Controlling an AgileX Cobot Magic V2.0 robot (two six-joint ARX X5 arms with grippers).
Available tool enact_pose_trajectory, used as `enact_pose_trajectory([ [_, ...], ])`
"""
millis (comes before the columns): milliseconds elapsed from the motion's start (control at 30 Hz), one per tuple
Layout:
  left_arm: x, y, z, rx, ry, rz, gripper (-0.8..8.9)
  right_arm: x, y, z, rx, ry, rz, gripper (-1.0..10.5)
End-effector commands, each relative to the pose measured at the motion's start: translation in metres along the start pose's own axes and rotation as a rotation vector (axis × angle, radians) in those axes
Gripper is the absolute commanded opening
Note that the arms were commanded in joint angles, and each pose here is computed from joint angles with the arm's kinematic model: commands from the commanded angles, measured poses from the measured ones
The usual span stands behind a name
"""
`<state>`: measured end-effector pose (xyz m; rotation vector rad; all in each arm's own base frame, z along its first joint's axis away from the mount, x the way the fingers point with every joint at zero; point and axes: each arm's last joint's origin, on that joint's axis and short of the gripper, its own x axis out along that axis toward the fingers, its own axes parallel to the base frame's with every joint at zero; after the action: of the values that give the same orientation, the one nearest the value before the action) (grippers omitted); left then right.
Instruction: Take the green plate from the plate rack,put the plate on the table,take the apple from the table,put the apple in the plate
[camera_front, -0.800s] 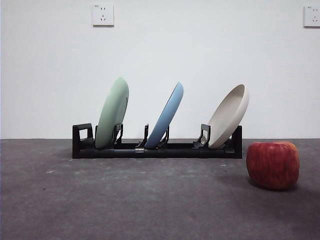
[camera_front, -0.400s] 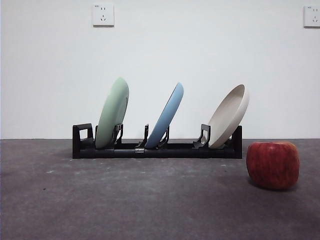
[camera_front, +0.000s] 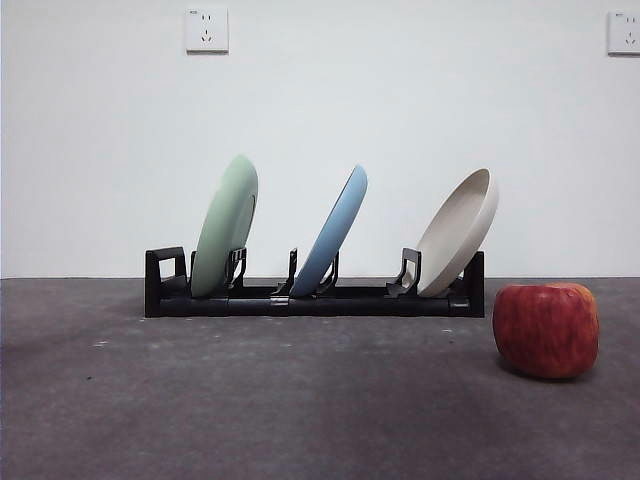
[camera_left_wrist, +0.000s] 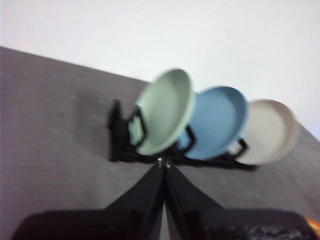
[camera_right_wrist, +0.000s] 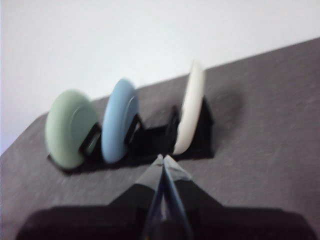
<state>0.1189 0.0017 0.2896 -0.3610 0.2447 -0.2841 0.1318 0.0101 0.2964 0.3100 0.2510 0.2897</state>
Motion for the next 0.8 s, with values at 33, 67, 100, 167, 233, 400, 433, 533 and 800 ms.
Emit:
enact_pose_trajectory([
  [33, 0.007, -0.002, 0.01, -0.019, 0.069, -0.085, 0.0, 0.006, 0.002, 0.01, -0.046, 0.059, 0.038, 0.0],
  [67, 0.011, -0.003, 0.014, -0.032, 0.101, -0.114, 0.03, 0.01, 0.003, 0.014, -0.054, 0.091, 0.048, 0.0],
  [100, 0.014, -0.003, 0.016, -0.042, 0.123, -0.129, 0.14, 0.012, 0.003, 0.016, -0.058, 0.114, 0.058, 0.1],
  [167, 0.019, -0.004, 0.022, -0.06, 0.16, -0.149, 1.44, 0.017, 0.003, 0.021, -0.056, 0.157, 0.069, 1.0],
  [233, 0.023, -0.004, 0.026, -0.07, 0.181, -0.153, 2.87, 0.022, 0.003, 0.024, -0.045, 0.182, 0.069, 2.9],
  [400, 0.029, -0.004, 0.031, -0.08, 0.205, -0.161, 3.22, 0.029, 0.001, 0.025, -0.035, 0.207, 0.061, 4.1],
  [433, 0.031, -0.004, 0.031, -0.077, 0.202, -0.165, 3.22, 0.029, 0.001, 0.025, -0.034, 0.21, 0.061, 4.1],
  [533, 0.039, -0.003, 0.034, -0.077, 0.202, -0.167, 3.22, 0.03, 0.0, 0.025, -0.033, 0.213, 0.061, 4.1],
  [800, 0.081, -0.001, 0.064, -0.093, 0.292, -0.175, 3.22, 0.03, 0.0, 0.025, -0.033, 0.214, 0.061, 4.1],
])
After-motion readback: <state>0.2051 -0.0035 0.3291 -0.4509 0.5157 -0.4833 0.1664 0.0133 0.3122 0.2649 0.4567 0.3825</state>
